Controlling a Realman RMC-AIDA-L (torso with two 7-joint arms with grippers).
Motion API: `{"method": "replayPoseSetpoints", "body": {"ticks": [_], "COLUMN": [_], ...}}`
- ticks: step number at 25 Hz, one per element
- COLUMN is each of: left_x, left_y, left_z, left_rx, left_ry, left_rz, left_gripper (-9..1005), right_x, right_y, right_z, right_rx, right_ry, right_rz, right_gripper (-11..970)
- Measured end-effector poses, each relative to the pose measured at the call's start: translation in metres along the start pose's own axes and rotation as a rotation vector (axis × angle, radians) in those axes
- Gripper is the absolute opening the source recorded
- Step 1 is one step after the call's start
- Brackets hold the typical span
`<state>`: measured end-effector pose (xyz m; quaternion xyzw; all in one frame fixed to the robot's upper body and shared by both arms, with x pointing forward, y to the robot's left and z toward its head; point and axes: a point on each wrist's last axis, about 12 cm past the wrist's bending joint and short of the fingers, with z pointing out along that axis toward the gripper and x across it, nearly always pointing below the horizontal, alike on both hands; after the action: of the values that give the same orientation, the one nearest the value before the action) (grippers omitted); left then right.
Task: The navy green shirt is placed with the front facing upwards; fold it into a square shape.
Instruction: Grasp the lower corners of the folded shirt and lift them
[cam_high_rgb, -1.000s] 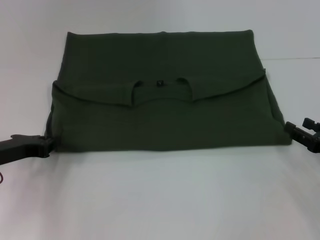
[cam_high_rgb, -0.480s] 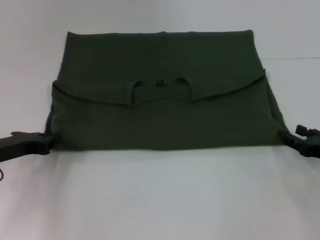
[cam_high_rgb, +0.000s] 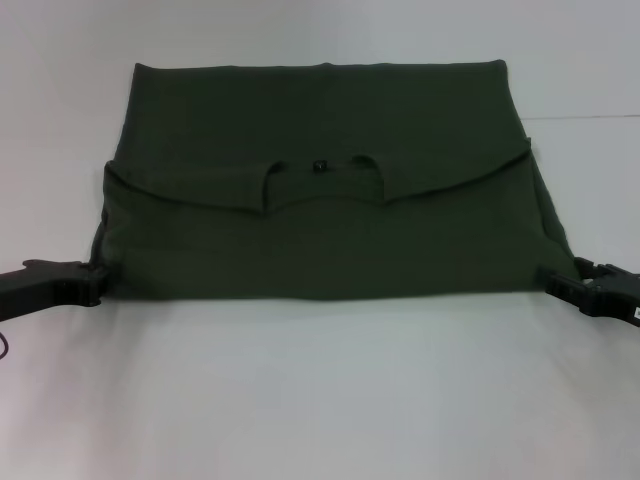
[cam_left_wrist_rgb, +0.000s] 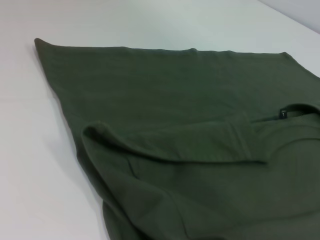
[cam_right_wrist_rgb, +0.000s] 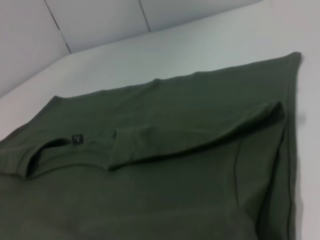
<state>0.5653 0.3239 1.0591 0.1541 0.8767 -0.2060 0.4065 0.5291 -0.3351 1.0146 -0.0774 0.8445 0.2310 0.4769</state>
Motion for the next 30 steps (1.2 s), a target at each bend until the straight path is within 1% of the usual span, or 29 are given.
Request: {"method": "replayPoseSetpoints", "body": {"ticks": [7, 12, 20, 23, 26, 30], "left_x": [-0.001, -0.001, -0.001, 0.001, 0.003, 0.006], "left_y": [-0.001, -0.002, -0.002, -0.003, -0.005, -0.006], "left_z": [0.002, 0.002, 0.002, 0.0, -0.004, -0.016], "left_rx": [0.005, 0.007, 0.01, 0.023, 0.05, 0.087], "left_ry": [-0.001, 0.0, 0.001, 0.002, 0.004, 0.007], "left_rz": [0.006, 0.008, 0.019, 0.041, 0.077, 0.111], "left_gripper": [43, 43, 43, 43, 43, 43], "right_x": [0.002, 0.002, 0.002, 0.004, 0.007, 0.014], "right_y": [0.003, 0.003, 0.002, 0.003, 0.004, 0.002], "right_z": [0.004, 0.003, 0.0, -0.006, -0.015, -0.032], "right_rx": [-0.012, -0.009, -0.013, -0.033, -0.058, -0.072], "right_ry": [0.029, 0.033, 0.025, 0.014, -0.007, -0.039], "right_rz": [-0.018, -0.024, -0.033, -0.065, -0.089, -0.074], "right_gripper": [675, 430, 274, 216, 76, 77]}}
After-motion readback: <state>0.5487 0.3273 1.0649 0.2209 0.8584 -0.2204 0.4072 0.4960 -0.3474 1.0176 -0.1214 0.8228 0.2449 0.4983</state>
